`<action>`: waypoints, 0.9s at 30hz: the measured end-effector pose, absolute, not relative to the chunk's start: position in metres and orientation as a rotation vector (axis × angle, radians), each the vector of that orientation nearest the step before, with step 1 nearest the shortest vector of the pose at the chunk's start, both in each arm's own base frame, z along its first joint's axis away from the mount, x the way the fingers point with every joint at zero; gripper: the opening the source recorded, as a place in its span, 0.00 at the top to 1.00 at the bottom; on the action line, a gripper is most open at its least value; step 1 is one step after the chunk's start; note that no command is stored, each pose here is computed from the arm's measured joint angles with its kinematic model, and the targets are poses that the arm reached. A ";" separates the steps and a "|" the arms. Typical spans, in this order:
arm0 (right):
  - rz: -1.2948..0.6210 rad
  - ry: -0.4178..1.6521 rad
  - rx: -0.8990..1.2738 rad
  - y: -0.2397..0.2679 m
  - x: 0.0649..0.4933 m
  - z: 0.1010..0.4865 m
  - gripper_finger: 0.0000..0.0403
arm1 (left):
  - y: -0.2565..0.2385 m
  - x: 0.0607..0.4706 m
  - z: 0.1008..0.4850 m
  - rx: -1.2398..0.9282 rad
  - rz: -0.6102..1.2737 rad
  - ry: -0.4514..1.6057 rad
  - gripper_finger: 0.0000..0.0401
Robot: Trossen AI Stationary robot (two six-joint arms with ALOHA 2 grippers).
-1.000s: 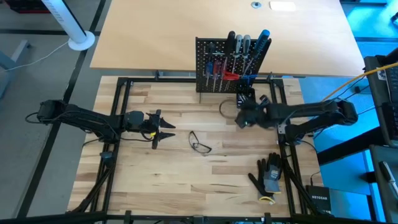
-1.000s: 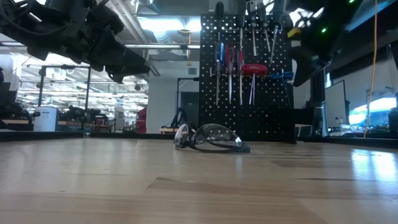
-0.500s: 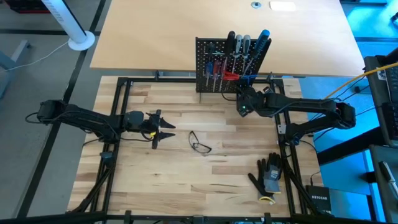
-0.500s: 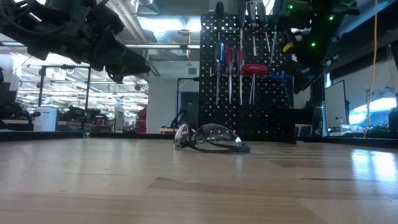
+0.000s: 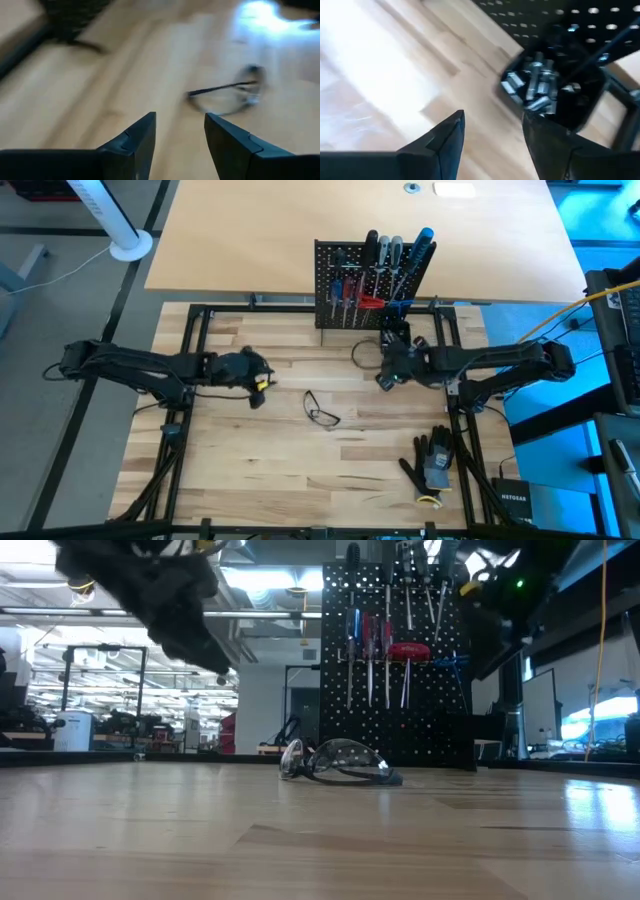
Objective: Hang tools onto peg board
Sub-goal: Put the silver socket in the black bin on the peg board
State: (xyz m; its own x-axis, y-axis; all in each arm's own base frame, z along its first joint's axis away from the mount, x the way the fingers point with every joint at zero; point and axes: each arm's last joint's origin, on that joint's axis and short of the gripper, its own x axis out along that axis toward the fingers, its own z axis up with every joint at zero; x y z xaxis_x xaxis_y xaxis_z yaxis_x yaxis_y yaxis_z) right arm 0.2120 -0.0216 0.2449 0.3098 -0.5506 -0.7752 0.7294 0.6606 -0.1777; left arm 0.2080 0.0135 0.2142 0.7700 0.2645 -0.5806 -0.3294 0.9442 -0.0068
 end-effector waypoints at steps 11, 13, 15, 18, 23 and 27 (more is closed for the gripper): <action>-0.655 0.589 0.233 0.052 0.228 0.258 0.52 | 0.059 0.186 0.270 -0.119 0.880 0.794 0.60; -0.624 0.529 0.231 0.063 0.229 0.259 0.52 | 0.074 0.180 0.269 -0.147 0.960 0.823 0.60; -0.607 0.468 0.233 0.072 0.230 0.259 0.52 | 0.091 0.174 0.264 -0.170 1.035 0.881 0.60; -0.593 0.429 0.217 0.082 0.226 0.253 0.52 | 0.113 0.167 0.254 -0.218 1.099 0.970 0.60; -0.591 0.373 0.205 0.094 0.225 0.242 0.52 | 0.147 0.161 0.243 -0.248 1.179 1.096 0.60; -0.604 0.361 0.187 0.097 0.231 0.232 0.52 | 0.174 0.160 0.239 -0.284 1.230 1.184 0.60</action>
State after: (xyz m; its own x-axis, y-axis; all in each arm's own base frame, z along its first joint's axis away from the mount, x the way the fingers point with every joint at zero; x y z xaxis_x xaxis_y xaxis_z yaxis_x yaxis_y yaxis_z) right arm 0.2308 0.0966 0.2323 0.7632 -0.5195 -0.3842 0.5842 0.8089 0.0668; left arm 0.1595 0.1736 0.2393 -0.1286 0.5716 -0.8104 -0.8317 0.3830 0.4021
